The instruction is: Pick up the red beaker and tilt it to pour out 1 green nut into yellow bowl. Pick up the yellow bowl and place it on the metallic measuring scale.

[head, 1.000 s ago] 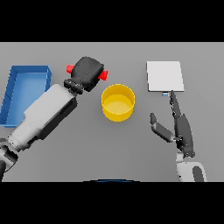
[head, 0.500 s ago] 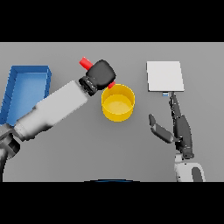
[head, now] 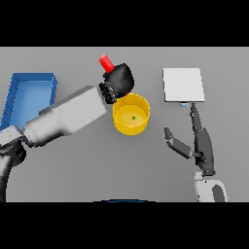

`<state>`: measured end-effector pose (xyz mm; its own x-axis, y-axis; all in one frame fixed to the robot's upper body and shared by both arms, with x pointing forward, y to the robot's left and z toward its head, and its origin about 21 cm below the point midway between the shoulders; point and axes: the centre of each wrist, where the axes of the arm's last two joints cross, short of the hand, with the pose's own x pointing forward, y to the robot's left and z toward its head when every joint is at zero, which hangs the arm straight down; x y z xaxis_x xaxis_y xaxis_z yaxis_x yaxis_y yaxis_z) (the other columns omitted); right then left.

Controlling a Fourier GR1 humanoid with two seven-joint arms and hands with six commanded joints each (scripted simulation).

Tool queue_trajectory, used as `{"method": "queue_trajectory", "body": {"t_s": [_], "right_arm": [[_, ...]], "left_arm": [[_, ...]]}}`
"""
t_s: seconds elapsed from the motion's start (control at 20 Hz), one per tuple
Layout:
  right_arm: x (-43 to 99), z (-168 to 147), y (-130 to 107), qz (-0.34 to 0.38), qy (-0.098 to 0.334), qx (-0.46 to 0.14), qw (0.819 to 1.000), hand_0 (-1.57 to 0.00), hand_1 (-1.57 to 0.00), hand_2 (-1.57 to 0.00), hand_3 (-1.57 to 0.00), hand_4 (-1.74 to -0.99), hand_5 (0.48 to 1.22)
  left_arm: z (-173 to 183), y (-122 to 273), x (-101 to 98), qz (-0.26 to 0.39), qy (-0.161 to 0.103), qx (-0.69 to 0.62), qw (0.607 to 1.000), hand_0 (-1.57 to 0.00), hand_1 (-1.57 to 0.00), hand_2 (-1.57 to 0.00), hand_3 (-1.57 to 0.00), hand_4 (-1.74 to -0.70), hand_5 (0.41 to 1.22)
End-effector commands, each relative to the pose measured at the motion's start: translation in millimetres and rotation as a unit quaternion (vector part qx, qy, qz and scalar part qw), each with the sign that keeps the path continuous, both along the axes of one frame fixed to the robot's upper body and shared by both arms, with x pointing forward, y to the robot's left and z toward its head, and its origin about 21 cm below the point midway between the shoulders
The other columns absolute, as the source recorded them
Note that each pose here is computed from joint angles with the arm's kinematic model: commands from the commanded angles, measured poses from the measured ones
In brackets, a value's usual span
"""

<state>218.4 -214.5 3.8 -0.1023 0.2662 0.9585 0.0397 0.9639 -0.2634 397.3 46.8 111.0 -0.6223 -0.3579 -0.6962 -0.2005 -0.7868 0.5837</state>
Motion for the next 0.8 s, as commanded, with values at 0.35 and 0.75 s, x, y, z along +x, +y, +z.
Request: {"method": "queue_trajectory", "body": {"t_s": [0.35,0.75], "right_arm": [[-3.3,-4,4,0.004,-0.013,-0.01,1.0,0.0,0.0,0.0,0.0,-1.21,0.592],[-2.2,-2,5,0.0,-0.019,-0.019,1.0,0.0,0.0,0.0,0.0,-1.201,0.592]], "left_arm": [[3,-14,0.7,-0.055,-0.029,0.104,0.993,-1.57,-1.57,-1.57,-1.57,-1.73,1.221],[85,-9,30.2,-0.04,-0.091,0.081,0.992,-1.57,-1.57,-1.4,-1.51,-1.68,1.221]]}}
